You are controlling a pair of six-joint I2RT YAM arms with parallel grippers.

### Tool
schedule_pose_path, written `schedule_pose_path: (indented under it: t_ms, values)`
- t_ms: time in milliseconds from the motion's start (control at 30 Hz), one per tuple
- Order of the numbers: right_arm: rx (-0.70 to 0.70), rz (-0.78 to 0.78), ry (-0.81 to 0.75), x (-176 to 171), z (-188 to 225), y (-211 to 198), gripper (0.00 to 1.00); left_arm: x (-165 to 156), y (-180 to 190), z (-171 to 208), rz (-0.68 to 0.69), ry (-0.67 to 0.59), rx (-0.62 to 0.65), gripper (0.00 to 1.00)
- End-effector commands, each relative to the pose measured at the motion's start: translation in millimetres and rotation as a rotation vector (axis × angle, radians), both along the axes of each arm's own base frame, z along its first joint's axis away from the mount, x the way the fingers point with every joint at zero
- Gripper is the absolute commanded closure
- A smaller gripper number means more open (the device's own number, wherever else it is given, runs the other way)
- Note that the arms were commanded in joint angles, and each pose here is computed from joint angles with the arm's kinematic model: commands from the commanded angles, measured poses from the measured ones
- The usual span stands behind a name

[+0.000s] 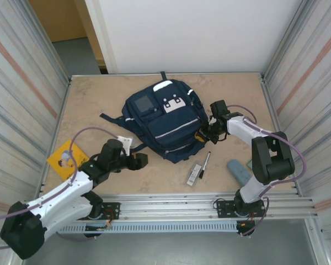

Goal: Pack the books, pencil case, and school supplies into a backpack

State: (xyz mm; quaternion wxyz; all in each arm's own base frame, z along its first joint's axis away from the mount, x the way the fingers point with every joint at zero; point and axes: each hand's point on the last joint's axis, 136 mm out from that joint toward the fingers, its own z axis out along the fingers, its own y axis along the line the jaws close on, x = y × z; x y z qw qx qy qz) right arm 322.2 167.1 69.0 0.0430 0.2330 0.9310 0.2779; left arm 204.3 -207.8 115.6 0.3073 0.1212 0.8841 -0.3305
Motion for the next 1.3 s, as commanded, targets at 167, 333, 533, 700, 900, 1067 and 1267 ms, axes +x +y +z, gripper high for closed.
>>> schedule_pose_path:
  t_ms: [167, 333, 533, 700, 900, 1067, 1267]
  values:
    - [0.061, 0.081, -0.084, 1, 28, 2, 0.55, -3, -62, 6, -0.219, 0.019, -0.067, 0.28]
    - [0.029, 0.101, -0.14, -5, 45, -1, 0.46, 7, -81, -14, -0.229, 0.074, -0.032, 0.34]
    - [0.048, 0.096, -0.137, -24, 56, 2, 0.41, 19, -98, -22, -0.245, 0.097, -0.026, 0.41]
    - [0.055, 0.102, -0.145, -33, 59, 4, 0.41, 23, -110, -17, -0.303, 0.092, -0.024, 0.51]
    - [0.059, 0.105, -0.157, -39, 67, 6, 0.41, 22, -118, -25, -0.334, 0.133, -0.034, 0.66]
    - [0.052, 0.115, -0.163, -45, 73, 10, 0.41, 23, -115, -38, -0.291, 0.174, -0.033, 0.54]
    - [0.048, 0.123, -0.163, -48, 71, 15, 0.41, 22, -114, -51, -0.256, 0.204, -0.045, 0.67]
